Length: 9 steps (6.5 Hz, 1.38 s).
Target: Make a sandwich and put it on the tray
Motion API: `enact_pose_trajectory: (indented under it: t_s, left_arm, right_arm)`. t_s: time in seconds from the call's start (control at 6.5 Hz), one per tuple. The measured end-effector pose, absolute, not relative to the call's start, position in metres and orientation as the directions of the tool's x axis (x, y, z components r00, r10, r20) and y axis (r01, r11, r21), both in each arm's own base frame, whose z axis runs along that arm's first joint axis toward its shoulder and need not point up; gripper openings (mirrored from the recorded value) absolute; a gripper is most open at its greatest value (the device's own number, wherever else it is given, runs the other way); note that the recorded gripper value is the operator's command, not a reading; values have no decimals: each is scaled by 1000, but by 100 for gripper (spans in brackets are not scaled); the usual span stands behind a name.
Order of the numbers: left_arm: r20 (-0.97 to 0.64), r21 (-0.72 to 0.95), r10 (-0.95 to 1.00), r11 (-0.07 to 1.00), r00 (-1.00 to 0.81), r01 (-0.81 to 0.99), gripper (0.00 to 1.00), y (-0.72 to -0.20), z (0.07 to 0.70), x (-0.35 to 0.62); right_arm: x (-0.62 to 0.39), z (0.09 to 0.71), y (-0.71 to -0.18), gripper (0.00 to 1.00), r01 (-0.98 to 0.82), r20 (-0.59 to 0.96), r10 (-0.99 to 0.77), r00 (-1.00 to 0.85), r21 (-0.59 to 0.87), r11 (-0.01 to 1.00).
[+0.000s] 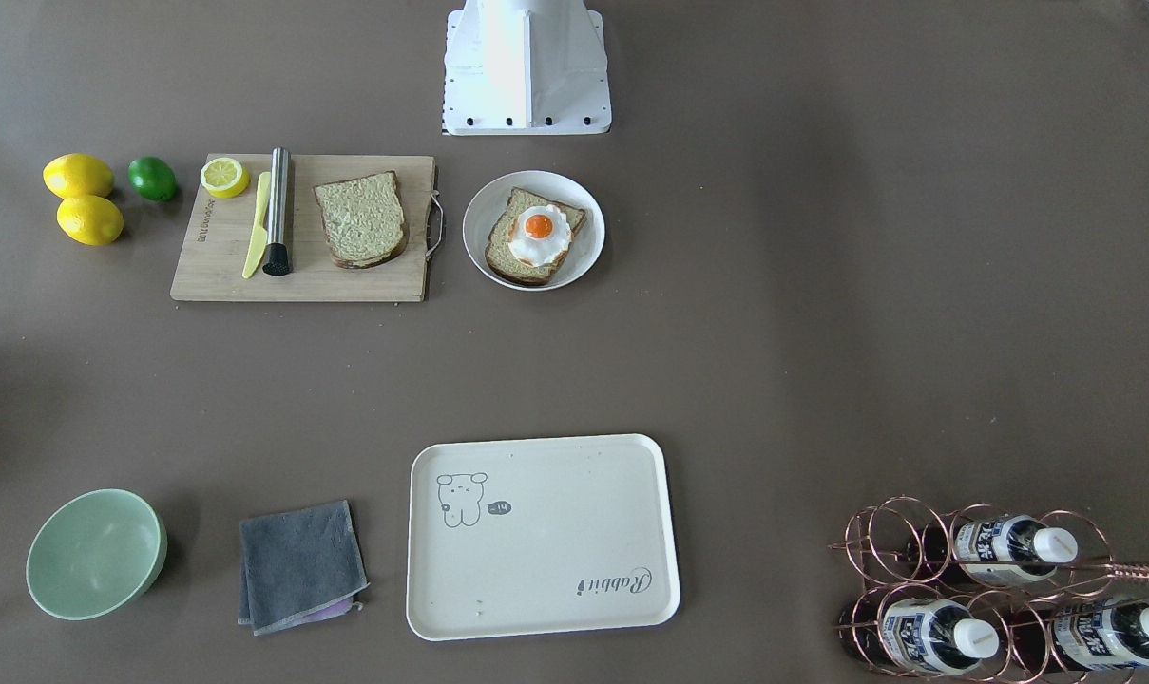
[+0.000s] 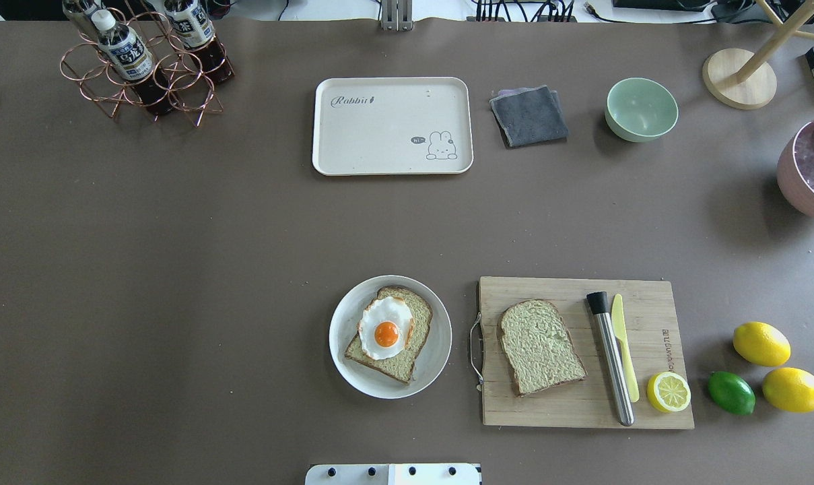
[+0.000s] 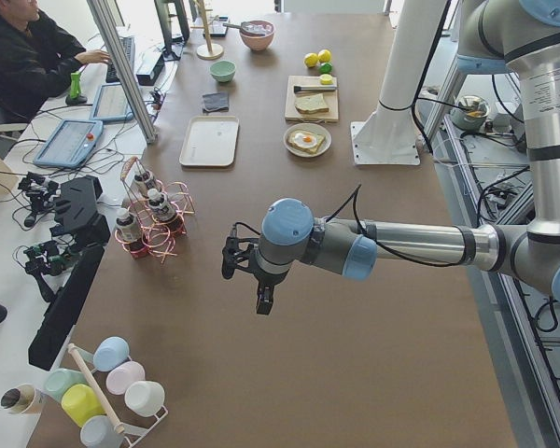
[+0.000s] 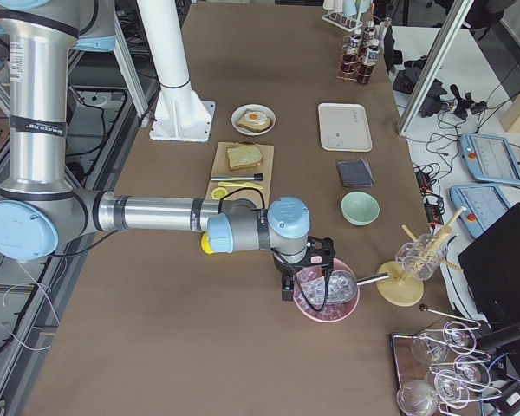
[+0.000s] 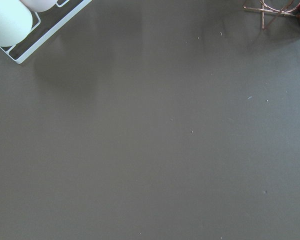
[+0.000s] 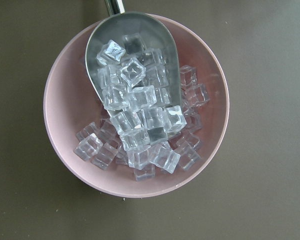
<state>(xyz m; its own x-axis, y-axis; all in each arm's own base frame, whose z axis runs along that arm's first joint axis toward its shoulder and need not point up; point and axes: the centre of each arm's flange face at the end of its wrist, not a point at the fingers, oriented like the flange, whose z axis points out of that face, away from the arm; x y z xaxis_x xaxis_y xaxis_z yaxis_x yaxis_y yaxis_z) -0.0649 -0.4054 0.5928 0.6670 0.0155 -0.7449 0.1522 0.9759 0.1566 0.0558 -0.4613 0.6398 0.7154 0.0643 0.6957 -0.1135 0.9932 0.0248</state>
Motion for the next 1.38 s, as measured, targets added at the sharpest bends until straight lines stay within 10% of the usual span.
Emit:
enact_pose_trajectory:
  t_s: [1.38]
  left_arm:
    - [-747,196,43,968,663,159,98,-380,608,-67]
  right_arm:
    - [53,645,-453,100,-107,717,29,696,63,992]
